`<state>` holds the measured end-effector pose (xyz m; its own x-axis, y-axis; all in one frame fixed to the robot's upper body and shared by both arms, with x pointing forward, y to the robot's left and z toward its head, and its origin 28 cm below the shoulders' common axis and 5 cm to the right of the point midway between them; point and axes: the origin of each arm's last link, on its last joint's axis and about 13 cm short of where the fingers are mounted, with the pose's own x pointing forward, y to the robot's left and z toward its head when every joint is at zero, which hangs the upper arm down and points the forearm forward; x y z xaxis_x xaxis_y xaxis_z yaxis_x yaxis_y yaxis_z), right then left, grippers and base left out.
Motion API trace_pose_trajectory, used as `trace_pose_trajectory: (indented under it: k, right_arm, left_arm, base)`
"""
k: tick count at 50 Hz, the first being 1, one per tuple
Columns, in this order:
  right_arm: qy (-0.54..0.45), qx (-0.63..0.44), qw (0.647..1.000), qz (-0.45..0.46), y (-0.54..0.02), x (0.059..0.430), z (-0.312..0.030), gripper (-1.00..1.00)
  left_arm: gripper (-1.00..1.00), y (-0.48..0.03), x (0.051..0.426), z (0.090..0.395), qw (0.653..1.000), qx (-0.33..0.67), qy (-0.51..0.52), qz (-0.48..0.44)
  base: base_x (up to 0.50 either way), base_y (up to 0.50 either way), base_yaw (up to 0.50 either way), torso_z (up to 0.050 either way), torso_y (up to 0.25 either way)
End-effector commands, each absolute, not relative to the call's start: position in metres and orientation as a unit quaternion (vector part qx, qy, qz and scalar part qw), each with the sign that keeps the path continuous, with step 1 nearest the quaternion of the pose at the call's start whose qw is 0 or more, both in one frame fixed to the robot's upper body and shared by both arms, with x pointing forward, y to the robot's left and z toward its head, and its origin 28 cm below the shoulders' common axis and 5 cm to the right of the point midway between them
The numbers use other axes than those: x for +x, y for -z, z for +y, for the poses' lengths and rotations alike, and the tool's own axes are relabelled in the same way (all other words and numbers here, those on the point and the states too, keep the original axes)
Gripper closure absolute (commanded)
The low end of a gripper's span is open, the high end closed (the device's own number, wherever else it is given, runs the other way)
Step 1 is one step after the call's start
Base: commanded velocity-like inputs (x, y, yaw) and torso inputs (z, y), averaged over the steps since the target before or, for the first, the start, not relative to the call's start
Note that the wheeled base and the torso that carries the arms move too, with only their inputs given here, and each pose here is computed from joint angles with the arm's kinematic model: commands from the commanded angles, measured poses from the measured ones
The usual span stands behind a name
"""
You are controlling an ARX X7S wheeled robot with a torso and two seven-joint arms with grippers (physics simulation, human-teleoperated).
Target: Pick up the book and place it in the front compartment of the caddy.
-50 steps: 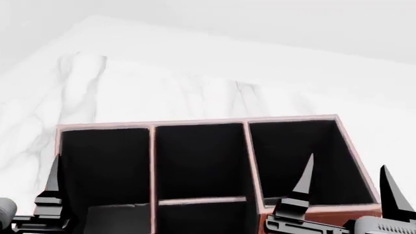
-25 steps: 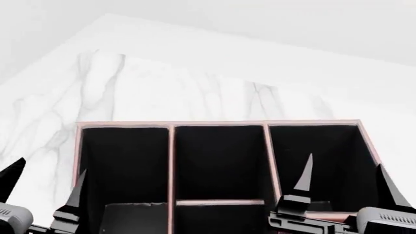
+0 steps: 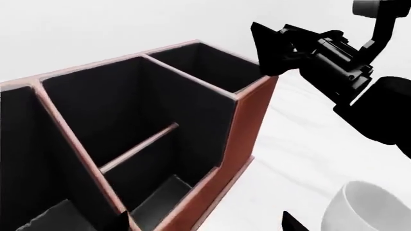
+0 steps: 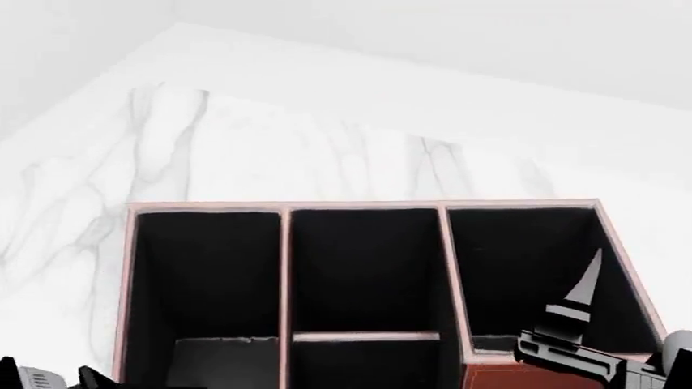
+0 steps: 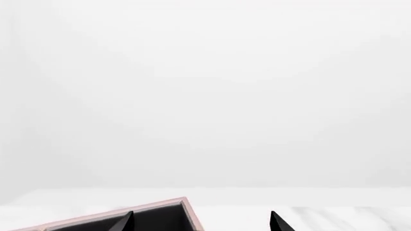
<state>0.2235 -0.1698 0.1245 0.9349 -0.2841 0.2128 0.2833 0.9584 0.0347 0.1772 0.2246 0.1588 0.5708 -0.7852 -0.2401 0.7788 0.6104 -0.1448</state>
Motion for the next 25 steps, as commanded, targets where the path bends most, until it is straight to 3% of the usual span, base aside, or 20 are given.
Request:
trace_pose_trajectory:
  k: [1,25]
  right_arm:
    - [0.164,-0.004,0.98,-0.11,-0.1249,0.2245,-0.1766,-1.0]
    - [0.162,-0.005,0.981,-0.11,-0.1234,0.2243,-0.1771,-1.0]
  left_arm:
    - [-1.0,-0.1667,0.1655,0.2252,0.841,0.0,0.507,0.189]
    - [-1.0,-0.1598,0.1619,0.2225,0.813,0.017,0.542,0.21]
  base:
    - [0.0,0.0,0.0,0.0,0.0]
    - [0.0,0.0,0.0,0.0,0.0]
